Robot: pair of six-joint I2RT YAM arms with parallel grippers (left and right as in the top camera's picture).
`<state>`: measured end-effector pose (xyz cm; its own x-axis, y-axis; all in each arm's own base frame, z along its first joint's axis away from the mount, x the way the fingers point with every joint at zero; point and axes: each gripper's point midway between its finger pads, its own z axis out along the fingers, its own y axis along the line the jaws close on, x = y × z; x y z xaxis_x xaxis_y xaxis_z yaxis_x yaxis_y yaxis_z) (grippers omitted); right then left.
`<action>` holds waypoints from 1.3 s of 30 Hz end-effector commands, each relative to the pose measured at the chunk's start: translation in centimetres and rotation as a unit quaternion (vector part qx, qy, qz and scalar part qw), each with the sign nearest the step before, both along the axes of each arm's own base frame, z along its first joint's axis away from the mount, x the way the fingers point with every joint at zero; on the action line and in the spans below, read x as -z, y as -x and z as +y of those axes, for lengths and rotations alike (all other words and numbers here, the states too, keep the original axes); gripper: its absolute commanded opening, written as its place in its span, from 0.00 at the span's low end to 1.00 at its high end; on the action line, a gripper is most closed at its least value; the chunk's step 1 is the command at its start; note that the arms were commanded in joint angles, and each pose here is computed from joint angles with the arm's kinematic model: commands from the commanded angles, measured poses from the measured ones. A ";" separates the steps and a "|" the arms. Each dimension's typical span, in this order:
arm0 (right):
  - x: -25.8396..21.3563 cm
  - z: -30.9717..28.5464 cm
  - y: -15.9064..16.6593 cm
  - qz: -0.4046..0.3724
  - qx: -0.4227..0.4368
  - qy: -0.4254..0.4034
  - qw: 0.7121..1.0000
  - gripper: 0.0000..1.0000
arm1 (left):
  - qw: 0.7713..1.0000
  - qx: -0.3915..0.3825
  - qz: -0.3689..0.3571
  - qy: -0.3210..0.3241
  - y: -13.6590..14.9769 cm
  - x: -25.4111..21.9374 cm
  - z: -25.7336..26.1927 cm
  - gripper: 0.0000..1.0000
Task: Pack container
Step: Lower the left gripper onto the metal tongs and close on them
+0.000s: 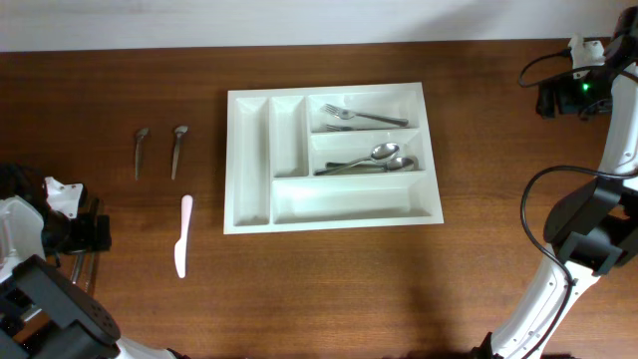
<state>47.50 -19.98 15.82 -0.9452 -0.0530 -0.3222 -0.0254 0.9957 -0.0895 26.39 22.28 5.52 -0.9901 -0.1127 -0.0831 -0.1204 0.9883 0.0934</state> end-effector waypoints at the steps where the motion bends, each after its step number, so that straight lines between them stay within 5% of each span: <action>1: 0.5 0.3 -0.1 0.004 -0.004 -0.008 1.000 0.99 | 1.000 0.011 -0.010 0.006 -0.4 0.1 -0.1 0.99; 39: 0.5 0.3 -0.1 0.004 -0.004 -0.008 1.000 0.99 | 0.999 0.010 0.015 0.028 -0.5 4.0 0.4 0.99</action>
